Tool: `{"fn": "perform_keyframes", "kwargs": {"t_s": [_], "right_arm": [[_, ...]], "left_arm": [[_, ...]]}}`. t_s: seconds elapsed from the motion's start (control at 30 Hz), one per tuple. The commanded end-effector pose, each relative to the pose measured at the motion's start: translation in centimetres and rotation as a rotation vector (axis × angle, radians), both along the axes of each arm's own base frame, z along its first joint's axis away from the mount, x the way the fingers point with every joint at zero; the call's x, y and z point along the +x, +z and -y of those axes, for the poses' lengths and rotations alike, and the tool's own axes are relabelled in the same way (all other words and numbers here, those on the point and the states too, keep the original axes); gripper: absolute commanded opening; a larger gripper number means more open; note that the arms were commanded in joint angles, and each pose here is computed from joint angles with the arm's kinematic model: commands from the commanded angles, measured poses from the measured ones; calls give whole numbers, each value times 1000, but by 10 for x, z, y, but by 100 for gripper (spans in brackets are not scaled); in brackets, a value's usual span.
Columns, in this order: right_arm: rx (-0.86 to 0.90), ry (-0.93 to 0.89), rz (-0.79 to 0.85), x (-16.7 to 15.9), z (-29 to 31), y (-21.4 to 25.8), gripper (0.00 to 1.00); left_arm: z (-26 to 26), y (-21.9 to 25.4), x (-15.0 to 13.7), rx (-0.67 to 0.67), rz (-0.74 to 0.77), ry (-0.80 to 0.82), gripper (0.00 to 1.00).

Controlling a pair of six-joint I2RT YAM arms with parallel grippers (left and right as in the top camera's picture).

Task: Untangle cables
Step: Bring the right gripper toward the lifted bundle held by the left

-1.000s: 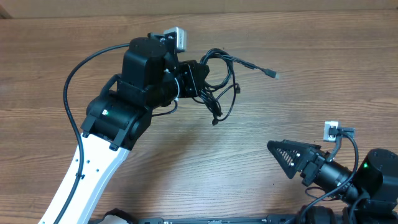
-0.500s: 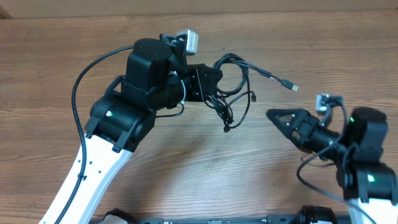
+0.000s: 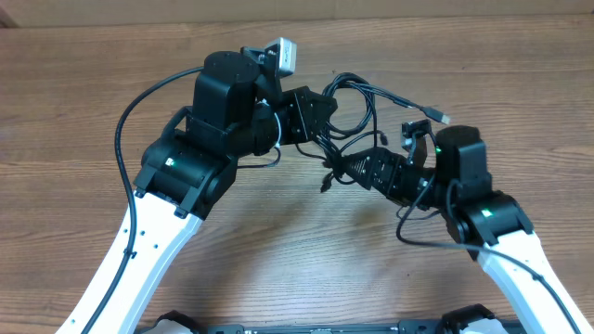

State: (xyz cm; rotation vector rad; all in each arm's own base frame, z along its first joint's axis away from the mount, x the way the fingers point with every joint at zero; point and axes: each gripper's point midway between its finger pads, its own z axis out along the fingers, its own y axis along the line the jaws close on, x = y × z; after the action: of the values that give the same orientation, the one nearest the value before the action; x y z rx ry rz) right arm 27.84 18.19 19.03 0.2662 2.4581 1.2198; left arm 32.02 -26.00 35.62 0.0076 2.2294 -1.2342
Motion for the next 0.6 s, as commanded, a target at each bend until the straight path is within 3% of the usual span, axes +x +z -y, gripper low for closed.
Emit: {"fn": "perform_keyframes", "kwargs": {"t_s": [0.0,0.13,0.33,0.43,0.57], "right_arm": [[-143,-122,-82,13,21,-38,98],[-334,-235,-188,7,55,-75,98],[-533,-343,-234,-2,94,-93,99],[-547,-358,-232,-1,98,-92,99],[-537,-391,-240,2,106,-89,100]], "left_arm": [[6,19,-9,-49,18,-53,4],[-3,21,-3,-50,25,-31,4],[-39,22,18,-42,40,58,4],[-43,23,19,-39,54,44,4],[-43,19,16,64,185,-39,4]]}}
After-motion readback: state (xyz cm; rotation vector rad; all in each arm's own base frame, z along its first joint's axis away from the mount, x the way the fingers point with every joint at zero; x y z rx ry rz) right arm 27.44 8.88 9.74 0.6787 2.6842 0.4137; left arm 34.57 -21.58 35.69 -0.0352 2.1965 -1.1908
